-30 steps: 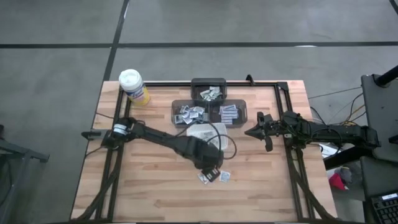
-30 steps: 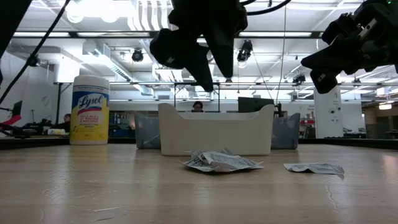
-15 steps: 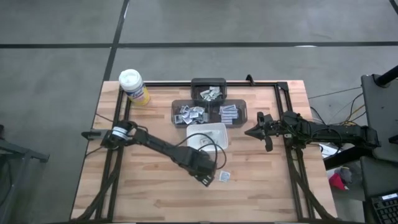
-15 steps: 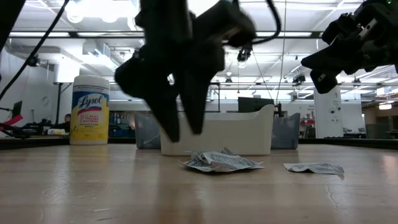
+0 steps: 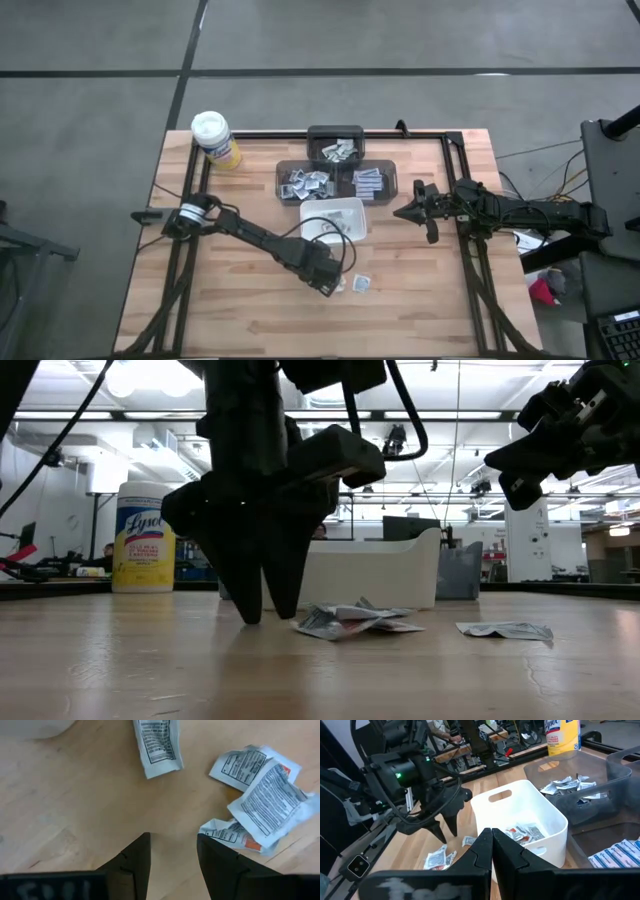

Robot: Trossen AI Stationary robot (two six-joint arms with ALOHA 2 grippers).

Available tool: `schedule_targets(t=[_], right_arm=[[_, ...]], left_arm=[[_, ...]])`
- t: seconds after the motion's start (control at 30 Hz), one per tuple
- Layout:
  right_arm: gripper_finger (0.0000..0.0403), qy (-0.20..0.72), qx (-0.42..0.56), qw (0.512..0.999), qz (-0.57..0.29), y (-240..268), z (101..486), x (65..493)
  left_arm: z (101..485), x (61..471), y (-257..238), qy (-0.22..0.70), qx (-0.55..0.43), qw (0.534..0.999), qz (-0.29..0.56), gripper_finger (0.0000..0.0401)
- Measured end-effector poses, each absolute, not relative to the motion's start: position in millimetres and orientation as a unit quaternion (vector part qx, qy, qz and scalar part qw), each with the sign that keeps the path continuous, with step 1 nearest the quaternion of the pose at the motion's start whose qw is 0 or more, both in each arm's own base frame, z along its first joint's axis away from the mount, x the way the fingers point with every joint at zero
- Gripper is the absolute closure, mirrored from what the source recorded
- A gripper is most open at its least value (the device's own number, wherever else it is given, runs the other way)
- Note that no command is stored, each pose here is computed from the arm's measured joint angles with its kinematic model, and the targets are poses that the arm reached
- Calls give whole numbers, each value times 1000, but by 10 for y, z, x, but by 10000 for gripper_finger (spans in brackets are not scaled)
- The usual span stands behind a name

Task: Pick & Place First Aid Supplies
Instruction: Put the ointment pack into the white bin

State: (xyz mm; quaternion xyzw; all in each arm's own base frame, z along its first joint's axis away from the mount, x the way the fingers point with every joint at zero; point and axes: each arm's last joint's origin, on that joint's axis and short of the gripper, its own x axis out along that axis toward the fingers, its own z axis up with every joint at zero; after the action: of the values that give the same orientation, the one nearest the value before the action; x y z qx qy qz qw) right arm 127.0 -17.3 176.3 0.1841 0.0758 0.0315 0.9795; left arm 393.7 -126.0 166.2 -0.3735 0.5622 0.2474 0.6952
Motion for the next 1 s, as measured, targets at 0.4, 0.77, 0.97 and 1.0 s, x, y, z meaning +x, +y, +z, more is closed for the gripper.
schedule_targets(t=[0.4,0.77,0.97,1.0], right_arm=[[394,76,186,979,31,-173,1762,1270],[394,76,186,979,32,-172,1762,1270],[394,76,186,979,31,-173,1762,1270],[394,76,186,979,32,-172,1763,1270]], left_arm=[[1753,3999,-1277,523,-377,717,267,250],[1678,4014,-1272,518,-374,716,283,250],[1606,4014,-1290,522,-379,705,295,250],[1601,4014,-1292,522,-379,704,296,250]])
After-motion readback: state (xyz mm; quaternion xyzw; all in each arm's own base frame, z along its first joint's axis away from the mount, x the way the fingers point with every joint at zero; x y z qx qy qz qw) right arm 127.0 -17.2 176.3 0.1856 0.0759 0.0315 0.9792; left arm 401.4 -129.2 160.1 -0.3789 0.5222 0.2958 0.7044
